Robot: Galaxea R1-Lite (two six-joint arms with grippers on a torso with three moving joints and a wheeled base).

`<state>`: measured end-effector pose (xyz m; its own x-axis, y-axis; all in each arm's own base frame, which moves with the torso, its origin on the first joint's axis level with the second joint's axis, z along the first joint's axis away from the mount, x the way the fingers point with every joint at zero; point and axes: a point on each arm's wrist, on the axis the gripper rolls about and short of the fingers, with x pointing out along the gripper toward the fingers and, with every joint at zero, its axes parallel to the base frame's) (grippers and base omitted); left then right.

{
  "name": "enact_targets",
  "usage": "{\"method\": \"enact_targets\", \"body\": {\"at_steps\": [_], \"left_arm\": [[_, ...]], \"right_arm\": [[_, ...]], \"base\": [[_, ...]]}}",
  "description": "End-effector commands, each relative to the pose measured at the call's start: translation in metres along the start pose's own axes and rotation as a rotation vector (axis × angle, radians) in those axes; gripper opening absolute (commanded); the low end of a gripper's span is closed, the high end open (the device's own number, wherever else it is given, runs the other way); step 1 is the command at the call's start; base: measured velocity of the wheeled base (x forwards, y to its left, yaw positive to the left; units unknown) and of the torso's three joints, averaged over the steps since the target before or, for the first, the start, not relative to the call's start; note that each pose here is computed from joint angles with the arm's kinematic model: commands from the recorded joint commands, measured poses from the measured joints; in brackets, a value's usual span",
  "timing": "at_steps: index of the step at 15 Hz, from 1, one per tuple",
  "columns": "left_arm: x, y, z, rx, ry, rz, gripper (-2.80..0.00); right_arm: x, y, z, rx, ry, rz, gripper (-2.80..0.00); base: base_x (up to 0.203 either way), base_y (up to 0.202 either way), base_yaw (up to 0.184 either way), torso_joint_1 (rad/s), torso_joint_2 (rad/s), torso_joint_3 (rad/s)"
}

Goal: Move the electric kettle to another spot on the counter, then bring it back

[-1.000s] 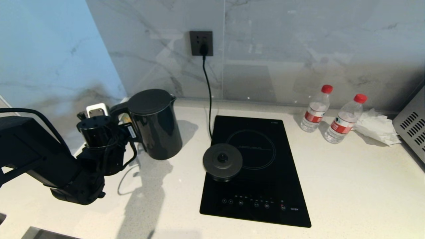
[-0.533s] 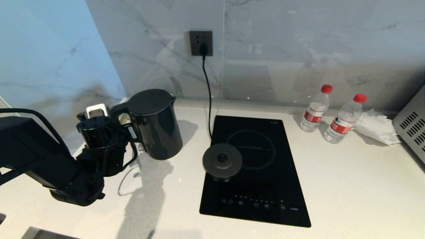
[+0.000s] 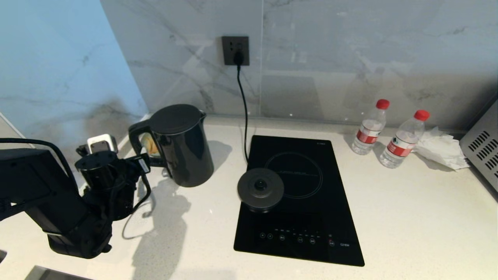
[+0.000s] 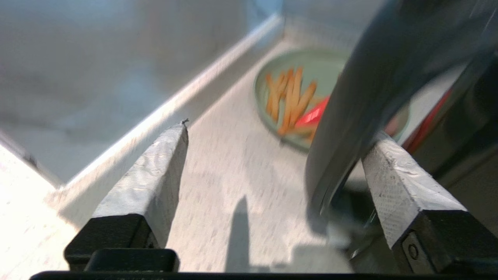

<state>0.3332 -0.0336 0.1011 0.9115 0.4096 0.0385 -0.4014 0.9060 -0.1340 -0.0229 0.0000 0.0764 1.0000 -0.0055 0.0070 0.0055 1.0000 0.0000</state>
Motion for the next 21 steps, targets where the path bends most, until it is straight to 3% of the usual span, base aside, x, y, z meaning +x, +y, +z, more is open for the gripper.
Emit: {"method": "enact_targets", "body": {"at_steps": [1,12,13,14,16,18,19,21], "left_arm": [[-0.004,0.008,-0.008,0.019,0.029,0.019,0.00],[-0.043,0.021,0.030,-0.013,-0.013,-0.014,0.00],[-0.050,0.025,0.030,-0.007,-0.004,-0.015,-2.44],[-0.058,0.028,0.032,-0.004,0.001,-0.021,-2.80],[-0.081,0.033,0.036,0.001,0.018,-0.070,-2.80],[-0.110,0.045,0.039,0.002,0.062,-0.265,-2.80],[-0.120,0.048,0.040,-0.004,0.073,-0.324,-2.80],[-0.133,0.052,0.045,-0.015,0.063,-0.362,-2.80]], "right_arm": [[0.000,0.000,0.000,0.000,0.000,0.001,-2.80],[0.000,0.000,0.000,0.000,-0.001,0.001,-2.80],[0.000,0.000,0.000,0.000,0.001,0.000,-2.80],[0.000,0.000,0.000,0.000,0.000,0.000,-2.80],[0.000,0.000,0.000,0.000,0.000,0.001,-2.80],[0.000,0.000,0.000,0.000,0.000,0.001,-2.80],[0.000,0.000,0.000,0.000,-0.001,0.001,-2.80],[0.000,0.000,0.000,0.000,0.001,-0.001,-2.80]], "base": [[0.000,0.000,0.000,0.000,0.00,0.000],[0.000,0.000,0.000,0.000,0.00,0.000],[0.000,0.000,0.000,0.000,0.00,0.000],[0.000,0.000,0.000,0.000,0.00,0.000],[0.000,0.000,0.000,0.000,0.00,0.000],[0.000,0.000,0.000,0.000,0.00,0.000],[0.000,0.000,0.000,0.000,0.00,0.000],[0.000,0.000,0.000,0.000,0.00,0.000]]}}
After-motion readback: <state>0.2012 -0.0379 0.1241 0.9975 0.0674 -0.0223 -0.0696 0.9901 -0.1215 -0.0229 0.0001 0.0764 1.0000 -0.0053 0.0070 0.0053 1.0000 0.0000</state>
